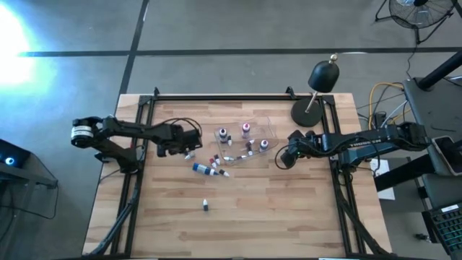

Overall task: Pick & Place food coloring
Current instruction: Put the small black food coloring bottle into the transparent container

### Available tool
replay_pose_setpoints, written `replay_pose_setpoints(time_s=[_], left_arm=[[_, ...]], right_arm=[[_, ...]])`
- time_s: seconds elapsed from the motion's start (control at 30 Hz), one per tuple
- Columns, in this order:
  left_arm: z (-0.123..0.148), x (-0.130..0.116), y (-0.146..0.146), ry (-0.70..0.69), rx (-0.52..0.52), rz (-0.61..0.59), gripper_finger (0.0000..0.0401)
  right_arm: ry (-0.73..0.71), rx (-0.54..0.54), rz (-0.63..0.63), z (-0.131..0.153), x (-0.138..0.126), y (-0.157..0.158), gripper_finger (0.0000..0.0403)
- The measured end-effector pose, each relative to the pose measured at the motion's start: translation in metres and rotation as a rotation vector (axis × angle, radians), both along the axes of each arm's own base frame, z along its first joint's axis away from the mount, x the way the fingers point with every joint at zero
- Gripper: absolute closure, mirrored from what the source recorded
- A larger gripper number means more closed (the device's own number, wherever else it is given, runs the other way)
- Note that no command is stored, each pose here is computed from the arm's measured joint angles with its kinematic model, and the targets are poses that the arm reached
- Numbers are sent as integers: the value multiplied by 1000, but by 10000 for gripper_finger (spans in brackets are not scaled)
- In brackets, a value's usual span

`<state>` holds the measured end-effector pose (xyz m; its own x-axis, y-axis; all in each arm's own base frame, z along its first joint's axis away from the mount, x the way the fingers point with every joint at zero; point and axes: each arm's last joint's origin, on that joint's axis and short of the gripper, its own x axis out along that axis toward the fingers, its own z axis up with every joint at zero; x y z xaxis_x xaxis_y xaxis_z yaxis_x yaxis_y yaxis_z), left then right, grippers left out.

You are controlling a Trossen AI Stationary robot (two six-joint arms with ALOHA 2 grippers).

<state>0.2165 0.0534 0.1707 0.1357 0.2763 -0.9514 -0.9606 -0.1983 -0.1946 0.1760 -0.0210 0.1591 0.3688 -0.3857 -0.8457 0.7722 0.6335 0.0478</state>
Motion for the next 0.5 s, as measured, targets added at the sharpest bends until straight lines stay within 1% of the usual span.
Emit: replay_pose_setpoints(time_s=[0.13,0.3,0.4,0.5], left_arm=[[-9,-7,-1,16,5,64,208],[-20,-8,-2,-32,-12,66,213],[-25,-10,-2,-45,-15,84,231],[-25,-11,-2,-40,-14,90,259]], right_arm=[[2,-23,-10,0,0,-1,200],[2,-29,-13,0,0,-1,200],[3,-30,-11,0,0,-1,200],[4,-32,-8,0,0,-1,200]])
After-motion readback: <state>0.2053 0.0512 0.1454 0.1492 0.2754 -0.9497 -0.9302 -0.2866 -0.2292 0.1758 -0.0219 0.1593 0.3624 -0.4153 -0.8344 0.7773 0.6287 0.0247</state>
